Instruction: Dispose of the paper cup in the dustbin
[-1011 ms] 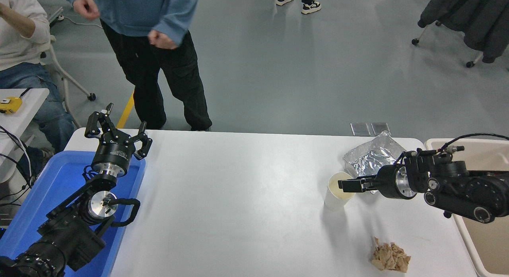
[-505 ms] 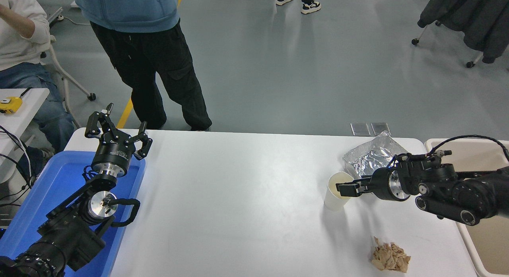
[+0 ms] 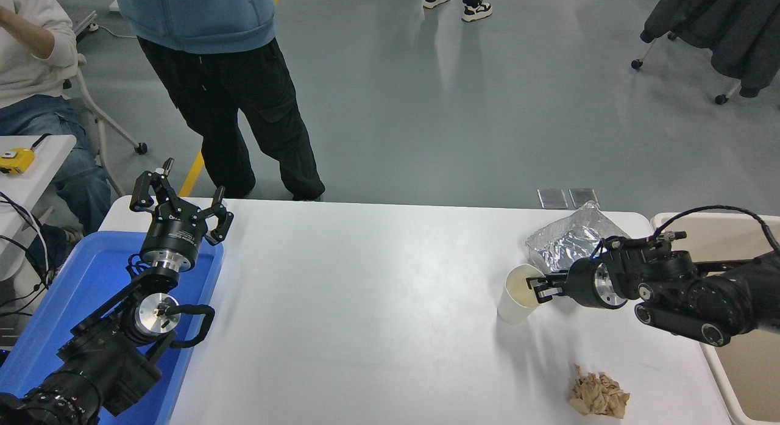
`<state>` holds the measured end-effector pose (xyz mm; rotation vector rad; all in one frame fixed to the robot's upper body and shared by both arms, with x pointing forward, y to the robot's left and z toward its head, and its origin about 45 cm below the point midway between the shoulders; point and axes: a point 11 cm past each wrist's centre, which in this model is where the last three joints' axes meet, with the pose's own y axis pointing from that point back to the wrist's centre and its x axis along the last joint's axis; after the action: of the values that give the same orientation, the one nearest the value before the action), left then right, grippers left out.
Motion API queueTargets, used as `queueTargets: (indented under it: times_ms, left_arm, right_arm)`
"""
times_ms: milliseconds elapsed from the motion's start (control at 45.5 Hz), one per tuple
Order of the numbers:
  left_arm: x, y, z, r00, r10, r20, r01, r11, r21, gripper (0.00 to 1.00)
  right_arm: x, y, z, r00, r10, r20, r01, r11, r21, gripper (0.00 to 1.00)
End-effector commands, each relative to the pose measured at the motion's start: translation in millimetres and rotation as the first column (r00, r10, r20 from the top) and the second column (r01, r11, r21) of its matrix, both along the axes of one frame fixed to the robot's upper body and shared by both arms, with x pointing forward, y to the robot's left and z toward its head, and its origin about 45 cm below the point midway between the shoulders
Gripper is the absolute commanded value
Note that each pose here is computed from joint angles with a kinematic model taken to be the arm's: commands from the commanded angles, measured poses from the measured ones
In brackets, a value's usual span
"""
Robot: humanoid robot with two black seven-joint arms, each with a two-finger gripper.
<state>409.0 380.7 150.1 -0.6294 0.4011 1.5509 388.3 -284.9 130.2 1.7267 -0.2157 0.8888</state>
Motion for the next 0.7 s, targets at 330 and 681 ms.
queueTargets:
  times_ms: [330, 681]
  left_arm:
    - [-0.3, 0.8, 0.0, 1.0, 0.001, 0.0, -0.001, 1.0, 0.001, 1.0]
    - [-0.2, 0.1, -0.3, 1.0, 0.0, -0.001, 0.0, 1.0, 0.0, 1.0]
  right_arm:
    - [4.7, -10.6, 51.1, 1.0, 0.024, 0.012, -0.025, 0.997, 0.075, 0.0]
    - [8.7, -38.7, 156.3, 0.997, -0.049, 0.067, 0.039, 0.99, 0.134, 0.0]
